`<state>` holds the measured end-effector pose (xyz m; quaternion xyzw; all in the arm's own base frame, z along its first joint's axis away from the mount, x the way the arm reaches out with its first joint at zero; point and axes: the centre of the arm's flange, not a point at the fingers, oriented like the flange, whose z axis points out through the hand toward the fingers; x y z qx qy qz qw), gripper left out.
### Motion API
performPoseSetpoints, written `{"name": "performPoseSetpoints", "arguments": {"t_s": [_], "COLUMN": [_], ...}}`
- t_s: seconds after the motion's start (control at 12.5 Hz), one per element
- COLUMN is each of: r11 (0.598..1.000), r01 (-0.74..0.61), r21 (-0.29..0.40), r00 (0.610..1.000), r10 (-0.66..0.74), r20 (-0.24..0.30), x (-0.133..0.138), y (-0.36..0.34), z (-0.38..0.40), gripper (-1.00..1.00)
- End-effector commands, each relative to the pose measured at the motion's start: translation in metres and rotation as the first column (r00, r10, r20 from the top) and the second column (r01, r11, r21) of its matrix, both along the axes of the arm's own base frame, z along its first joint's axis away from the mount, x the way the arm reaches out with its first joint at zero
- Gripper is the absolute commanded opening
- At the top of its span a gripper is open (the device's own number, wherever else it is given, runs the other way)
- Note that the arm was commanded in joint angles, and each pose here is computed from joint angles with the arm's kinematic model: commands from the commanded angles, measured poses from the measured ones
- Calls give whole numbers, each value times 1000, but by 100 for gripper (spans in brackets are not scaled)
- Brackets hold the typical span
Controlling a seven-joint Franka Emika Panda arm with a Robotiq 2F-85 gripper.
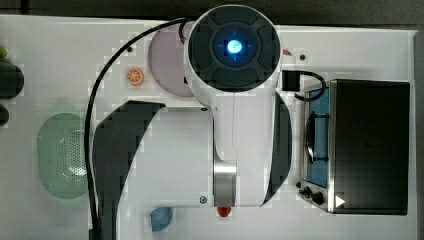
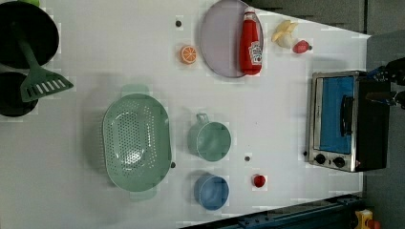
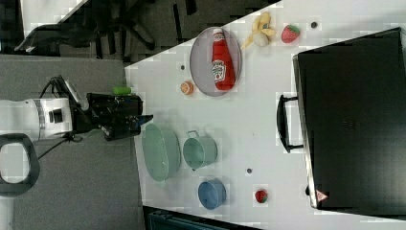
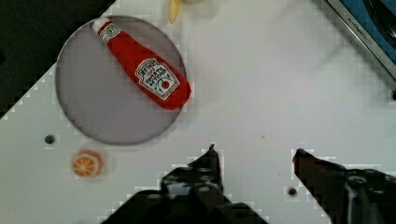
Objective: Flap open oven.
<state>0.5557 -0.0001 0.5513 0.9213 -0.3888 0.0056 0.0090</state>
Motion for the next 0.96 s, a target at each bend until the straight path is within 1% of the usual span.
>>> {"name": "performPoseSetpoints", "arguments": {"t_s": [0.08, 0.24, 0.4, 0.48, 0.72, 0.8, 0.96], "r11": [983, 983, 984, 984, 984, 983, 980], "r01": [178, 178, 176, 175, 177, 181, 198], "r21": [35, 35, 35, 35, 35, 35, 33], "r00": [984, 984, 984, 984, 984, 983, 978], "r10": [-177, -176, -175, -174, -175, -180, -195], "r20": [-36, -36, -36, -36, -40, -45, -72], "x": [-86, -86, -86, -86, -86, -86, -88], "y": [-45, -45, -44, -43, -45, -47, -59], "z": [56, 56, 56, 56, 55, 52, 39], "gripper": [58, 99, 100, 90, 14, -8, -55]}}
